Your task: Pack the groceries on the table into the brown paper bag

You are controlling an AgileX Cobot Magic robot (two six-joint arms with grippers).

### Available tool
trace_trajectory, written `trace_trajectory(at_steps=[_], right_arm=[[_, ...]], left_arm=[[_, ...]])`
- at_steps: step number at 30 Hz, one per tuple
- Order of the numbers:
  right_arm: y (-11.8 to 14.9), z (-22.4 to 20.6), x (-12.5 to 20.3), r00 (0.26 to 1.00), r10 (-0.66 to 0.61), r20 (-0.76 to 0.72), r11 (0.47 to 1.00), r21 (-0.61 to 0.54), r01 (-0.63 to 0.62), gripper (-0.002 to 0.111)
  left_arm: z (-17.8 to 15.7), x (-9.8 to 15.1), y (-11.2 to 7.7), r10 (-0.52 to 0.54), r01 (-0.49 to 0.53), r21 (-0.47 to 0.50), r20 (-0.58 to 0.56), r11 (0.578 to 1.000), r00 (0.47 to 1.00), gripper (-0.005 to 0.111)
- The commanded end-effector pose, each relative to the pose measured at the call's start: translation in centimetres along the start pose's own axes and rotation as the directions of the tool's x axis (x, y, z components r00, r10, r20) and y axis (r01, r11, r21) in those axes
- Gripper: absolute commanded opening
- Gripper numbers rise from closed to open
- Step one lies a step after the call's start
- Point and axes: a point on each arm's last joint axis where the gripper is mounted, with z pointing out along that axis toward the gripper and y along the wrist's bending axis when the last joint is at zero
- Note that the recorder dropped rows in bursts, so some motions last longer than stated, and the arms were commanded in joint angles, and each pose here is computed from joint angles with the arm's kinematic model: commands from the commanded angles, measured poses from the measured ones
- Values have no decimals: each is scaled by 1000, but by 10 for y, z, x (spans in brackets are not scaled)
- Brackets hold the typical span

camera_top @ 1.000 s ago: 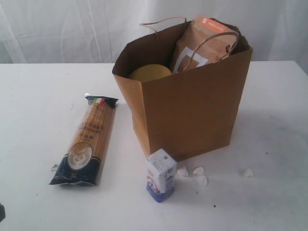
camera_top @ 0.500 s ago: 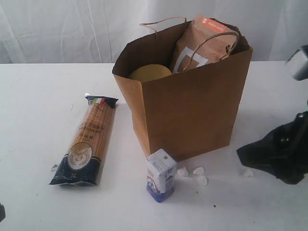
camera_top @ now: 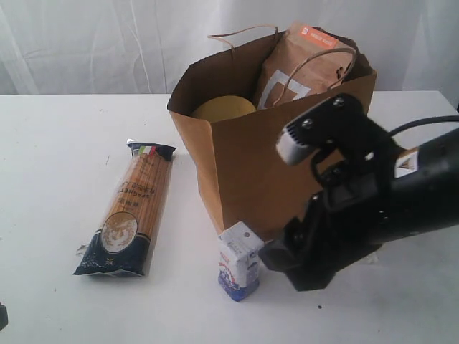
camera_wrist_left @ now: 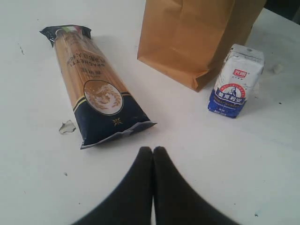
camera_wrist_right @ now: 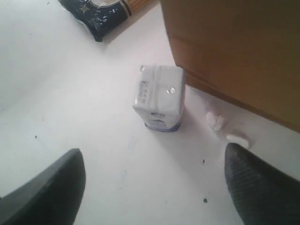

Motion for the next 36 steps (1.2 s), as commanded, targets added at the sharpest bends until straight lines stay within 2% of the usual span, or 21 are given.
trace_trajectory(at_steps=[1, 12, 36], right_arm=[[5, 25, -15, 999, -44, -23, 999, -21, 44, 76], [3, 61, -24, 996, -41, -81, 999, -27, 39, 76], [2, 66, -23, 996, 33, -82, 999, -13, -34, 76]], left_arm=[[0, 1, 0, -2, 2, 3, 0, 1000, 1000, 0], [0, 1, 0, -2, 2, 3, 0, 1000, 1000, 0], [0, 1, 0, -2, 2, 3, 0, 1000, 1000, 0]])
